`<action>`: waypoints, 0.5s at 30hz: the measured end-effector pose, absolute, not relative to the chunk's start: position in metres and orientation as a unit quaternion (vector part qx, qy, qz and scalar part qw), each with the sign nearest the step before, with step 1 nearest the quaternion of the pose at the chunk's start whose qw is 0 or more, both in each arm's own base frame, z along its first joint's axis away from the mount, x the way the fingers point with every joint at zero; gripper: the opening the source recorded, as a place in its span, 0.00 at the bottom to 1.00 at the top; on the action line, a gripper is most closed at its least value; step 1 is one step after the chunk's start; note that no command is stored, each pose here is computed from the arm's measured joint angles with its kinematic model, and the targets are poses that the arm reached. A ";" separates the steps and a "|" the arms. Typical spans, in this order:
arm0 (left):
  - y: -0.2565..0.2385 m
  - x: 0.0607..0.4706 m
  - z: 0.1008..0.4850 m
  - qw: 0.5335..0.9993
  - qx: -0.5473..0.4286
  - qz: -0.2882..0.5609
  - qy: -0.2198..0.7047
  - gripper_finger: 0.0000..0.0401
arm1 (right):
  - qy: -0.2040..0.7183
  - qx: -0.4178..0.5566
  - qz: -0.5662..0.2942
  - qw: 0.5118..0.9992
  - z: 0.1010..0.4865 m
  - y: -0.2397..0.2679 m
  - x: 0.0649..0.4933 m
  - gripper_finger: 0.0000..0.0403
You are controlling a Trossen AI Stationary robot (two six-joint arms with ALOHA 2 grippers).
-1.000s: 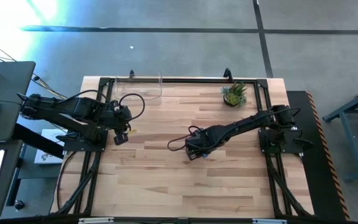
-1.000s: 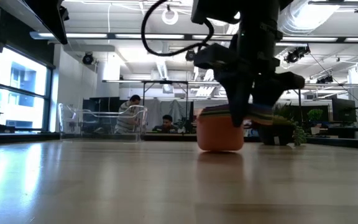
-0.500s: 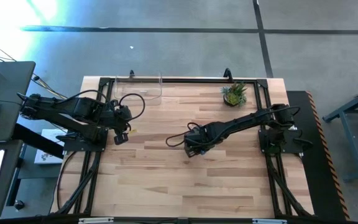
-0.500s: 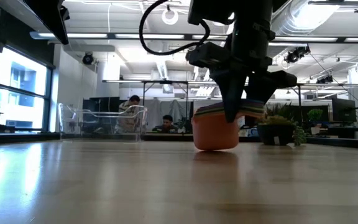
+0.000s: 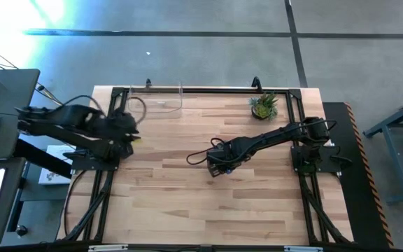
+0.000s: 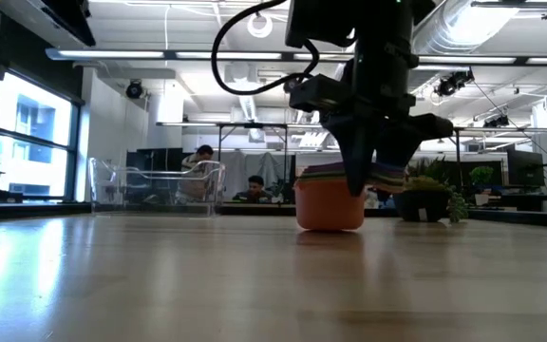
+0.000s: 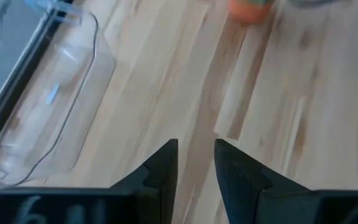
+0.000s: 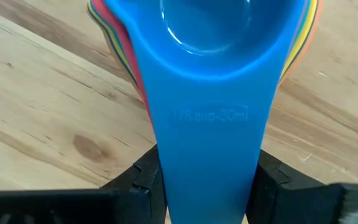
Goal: Nest measuring cups in basket
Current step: Put the stacked colored measuring cups into the transparent bin
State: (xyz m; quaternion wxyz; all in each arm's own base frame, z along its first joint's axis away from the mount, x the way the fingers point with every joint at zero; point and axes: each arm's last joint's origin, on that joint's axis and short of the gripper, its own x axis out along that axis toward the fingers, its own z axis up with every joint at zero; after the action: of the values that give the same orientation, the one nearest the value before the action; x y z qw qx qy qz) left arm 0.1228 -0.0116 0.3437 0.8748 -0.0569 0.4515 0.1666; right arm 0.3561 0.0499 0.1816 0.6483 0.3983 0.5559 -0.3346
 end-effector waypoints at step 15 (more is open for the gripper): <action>0.000 0.064 0.305 0.972 -0.126 0.138 0.144 0.17 | 0.555 0.402 -0.338 0.645 0.180 0.042 0.358 0.32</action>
State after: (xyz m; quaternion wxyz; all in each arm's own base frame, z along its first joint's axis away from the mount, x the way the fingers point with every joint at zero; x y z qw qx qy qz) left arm 0.0639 0.0003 0.3045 0.9718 -0.1259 0.1437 0.1380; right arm 0.3576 0.0419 0.1801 0.6445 0.4023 0.5553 -0.3382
